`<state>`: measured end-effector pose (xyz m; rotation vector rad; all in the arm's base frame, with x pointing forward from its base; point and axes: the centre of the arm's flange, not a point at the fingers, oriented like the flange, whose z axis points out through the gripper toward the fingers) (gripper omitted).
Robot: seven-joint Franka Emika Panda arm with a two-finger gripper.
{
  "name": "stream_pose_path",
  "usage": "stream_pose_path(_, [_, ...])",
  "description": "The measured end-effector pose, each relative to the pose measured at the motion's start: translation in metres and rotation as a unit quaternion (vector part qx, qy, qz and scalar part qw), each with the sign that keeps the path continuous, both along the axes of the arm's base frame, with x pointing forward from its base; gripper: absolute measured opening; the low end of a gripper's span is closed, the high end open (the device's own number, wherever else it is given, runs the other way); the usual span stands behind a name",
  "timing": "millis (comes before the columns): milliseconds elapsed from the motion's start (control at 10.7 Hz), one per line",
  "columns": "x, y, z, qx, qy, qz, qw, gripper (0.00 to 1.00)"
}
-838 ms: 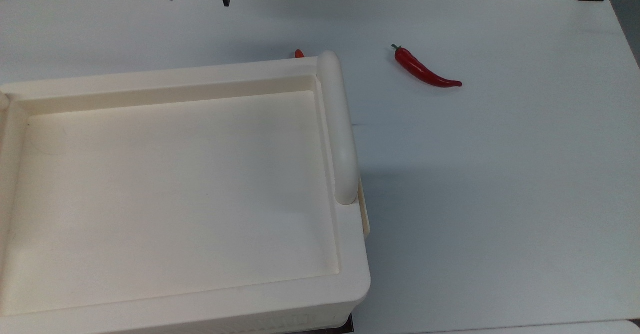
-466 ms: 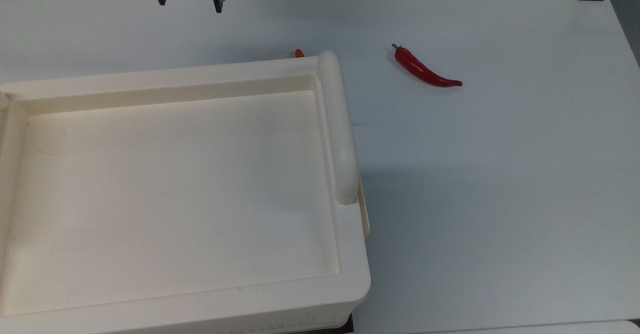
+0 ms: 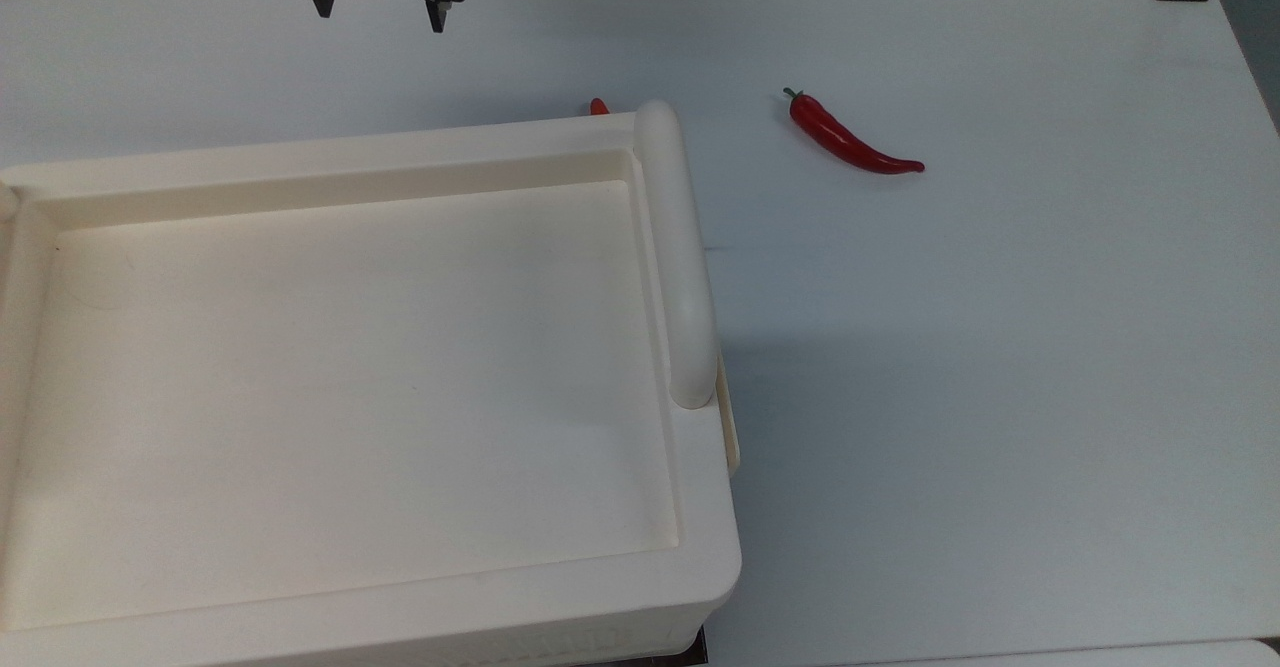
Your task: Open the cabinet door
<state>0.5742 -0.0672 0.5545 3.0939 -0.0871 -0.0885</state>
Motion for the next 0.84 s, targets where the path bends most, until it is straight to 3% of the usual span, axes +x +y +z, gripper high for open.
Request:
stream_pose_path(466, [0.004,0.02,0.008,-0.004,-0.011,0.018,0.9998,1.0])
stream_pose_path(745, [0.018,0.043,0.024,-0.006,-0.076,0.04,0.9963,1.0])
stream_pose_path(838, [0.025,0.052,0.033,0.008,-0.114,0.043,0.9925,1.0])
